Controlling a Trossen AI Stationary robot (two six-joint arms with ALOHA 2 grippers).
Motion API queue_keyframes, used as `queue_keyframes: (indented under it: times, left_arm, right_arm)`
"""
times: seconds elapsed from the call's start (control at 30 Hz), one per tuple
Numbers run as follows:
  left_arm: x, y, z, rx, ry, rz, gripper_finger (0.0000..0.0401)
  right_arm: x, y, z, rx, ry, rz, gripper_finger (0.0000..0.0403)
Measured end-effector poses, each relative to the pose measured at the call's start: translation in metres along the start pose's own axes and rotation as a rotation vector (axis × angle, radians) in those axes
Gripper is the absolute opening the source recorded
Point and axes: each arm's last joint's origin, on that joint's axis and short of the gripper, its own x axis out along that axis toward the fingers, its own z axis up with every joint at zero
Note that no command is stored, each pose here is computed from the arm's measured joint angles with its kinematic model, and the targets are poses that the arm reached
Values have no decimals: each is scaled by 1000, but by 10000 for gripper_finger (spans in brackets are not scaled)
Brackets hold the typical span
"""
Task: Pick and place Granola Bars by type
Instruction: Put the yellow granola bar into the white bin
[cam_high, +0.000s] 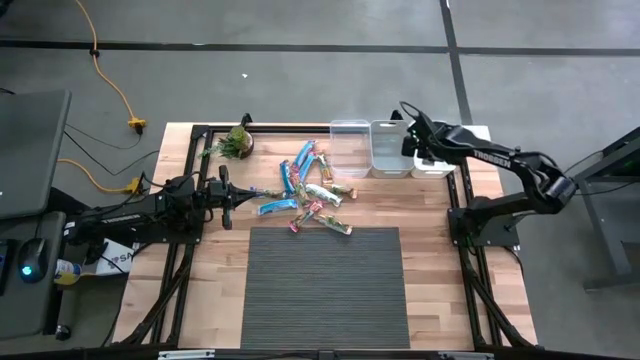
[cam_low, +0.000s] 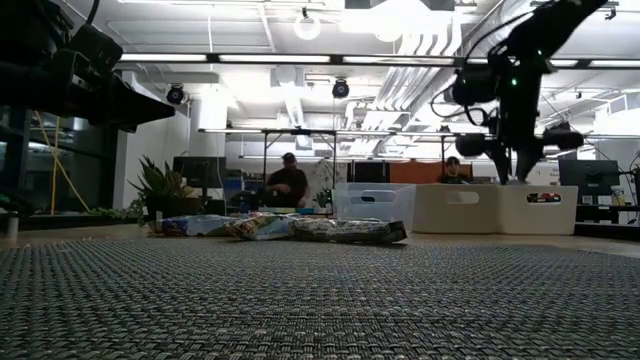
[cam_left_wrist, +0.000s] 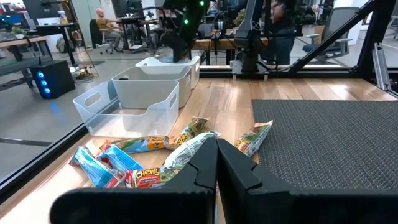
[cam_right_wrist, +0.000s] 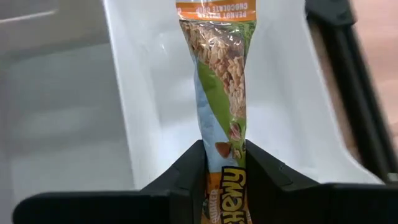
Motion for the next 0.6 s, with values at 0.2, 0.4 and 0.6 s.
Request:
queue_keyframes:
  times: [0.2, 0.4, 0.6]
  left_arm:
    - [0, 0, 0, 0, 0, 0, 1]
    - [0, 0, 0, 0, 0, 0, 1]
    - [0, 0, 0, 0, 0, 0, 1]
  right_arm:
    - [19, -6, -7, -5, 0, 53, 76]
    - [22, -8, -8, -69, -10, 51, 81]
    - [22, -7, -8, -82, -7, 54, 117]
